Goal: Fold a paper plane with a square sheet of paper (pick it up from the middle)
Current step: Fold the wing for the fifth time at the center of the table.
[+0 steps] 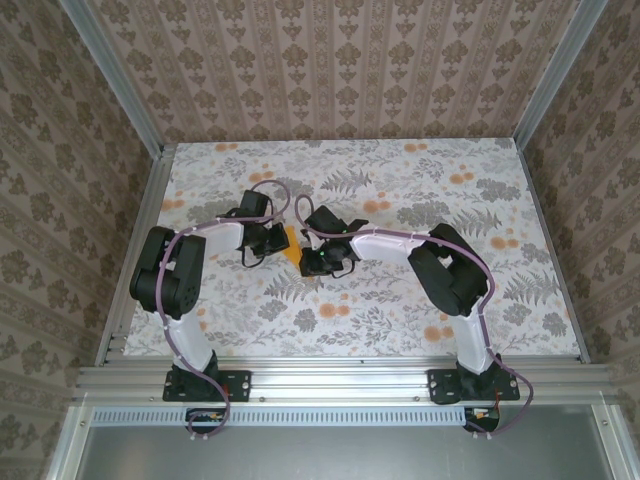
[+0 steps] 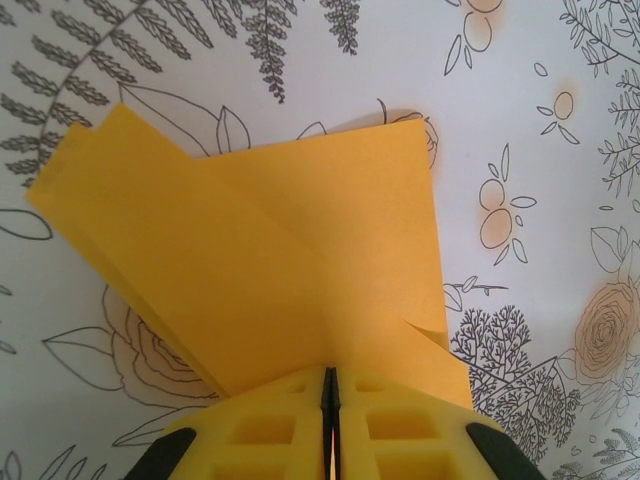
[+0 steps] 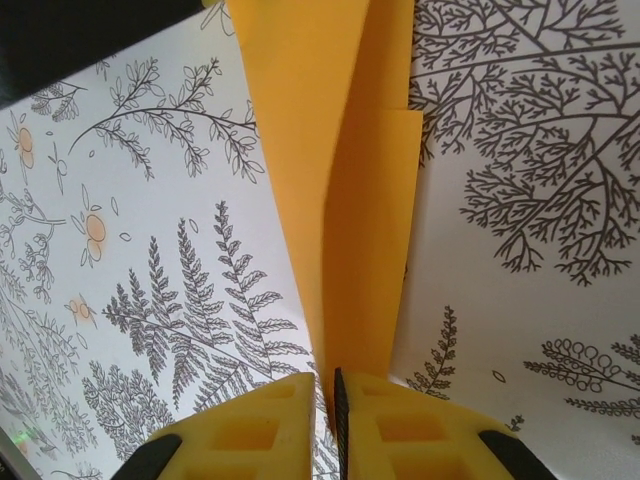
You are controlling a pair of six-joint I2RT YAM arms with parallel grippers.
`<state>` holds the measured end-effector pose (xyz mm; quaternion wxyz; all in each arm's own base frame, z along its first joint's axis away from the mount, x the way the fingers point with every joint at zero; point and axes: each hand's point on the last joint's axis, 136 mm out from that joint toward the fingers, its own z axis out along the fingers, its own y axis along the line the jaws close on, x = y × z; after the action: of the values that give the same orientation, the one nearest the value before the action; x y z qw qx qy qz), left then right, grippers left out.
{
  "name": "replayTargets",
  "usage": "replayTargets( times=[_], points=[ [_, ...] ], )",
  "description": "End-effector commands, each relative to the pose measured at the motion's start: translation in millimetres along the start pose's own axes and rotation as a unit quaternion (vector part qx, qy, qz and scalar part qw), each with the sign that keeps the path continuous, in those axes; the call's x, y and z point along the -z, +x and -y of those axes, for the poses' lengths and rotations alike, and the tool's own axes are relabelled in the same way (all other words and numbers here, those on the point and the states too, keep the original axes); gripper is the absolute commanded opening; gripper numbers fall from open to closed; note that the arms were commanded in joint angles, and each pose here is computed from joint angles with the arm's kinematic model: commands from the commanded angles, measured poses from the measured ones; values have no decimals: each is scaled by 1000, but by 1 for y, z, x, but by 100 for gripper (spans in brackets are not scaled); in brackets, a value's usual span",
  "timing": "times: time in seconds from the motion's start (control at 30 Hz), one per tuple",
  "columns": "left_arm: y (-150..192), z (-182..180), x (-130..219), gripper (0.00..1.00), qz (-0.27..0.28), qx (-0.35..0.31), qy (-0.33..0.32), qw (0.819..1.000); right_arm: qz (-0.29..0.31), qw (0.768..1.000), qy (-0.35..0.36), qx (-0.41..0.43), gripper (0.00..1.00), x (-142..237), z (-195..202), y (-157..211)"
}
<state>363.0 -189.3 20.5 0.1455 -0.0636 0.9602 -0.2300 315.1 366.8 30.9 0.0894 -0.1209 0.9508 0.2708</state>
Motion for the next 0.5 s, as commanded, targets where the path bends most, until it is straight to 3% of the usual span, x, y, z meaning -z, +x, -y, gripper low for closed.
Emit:
replayTargets(
  times=[0.0,0.17,0.47],
  points=[
    [11,-13,-6,12,-25,-7,-31,999,-20,1000,4,-11,16,-9,11,10],
    [9,-11,-4,12,-23,-10,-30,999,-23,1000,3,-12,19,-11,14,13],
    [2,-2,5,13,-8,-16,-17,1000,-37,998,-26,-32,10,-19,17,20]
  ],
)
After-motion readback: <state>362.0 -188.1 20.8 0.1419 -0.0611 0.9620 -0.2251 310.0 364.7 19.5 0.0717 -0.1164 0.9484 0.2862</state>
